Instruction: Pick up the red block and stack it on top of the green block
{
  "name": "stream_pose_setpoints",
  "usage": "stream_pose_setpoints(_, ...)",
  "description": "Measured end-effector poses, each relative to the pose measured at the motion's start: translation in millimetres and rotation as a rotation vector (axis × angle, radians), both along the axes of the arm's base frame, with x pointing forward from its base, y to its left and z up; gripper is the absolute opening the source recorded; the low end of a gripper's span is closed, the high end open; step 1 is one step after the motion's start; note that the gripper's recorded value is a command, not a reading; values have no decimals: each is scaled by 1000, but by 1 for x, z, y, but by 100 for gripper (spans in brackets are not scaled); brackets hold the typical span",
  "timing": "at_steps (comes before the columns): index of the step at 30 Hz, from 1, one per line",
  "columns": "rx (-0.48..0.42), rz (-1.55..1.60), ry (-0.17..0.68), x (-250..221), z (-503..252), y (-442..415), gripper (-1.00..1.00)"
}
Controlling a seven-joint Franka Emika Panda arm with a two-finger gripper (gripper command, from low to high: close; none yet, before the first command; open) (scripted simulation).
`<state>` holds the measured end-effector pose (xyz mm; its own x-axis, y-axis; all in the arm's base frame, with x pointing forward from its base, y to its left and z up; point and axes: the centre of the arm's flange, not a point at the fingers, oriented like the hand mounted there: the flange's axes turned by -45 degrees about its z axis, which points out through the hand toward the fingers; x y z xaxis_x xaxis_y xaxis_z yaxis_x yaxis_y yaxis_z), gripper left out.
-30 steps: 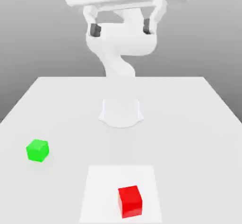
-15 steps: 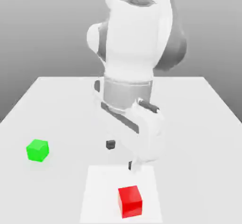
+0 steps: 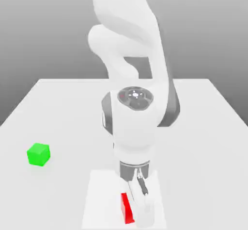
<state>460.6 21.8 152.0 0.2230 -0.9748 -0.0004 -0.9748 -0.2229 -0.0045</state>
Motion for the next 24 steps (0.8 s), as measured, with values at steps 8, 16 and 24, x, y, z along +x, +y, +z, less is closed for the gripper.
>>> stream_pose_setpoints(8,-6,-69,4,-4,56,-18,-100)
stream_pose_setpoints(16,-27,-857,13,-88,77,-201,-100)
stream_pose_setpoints(24,9,-1600,2,-210,84,-294,-100)
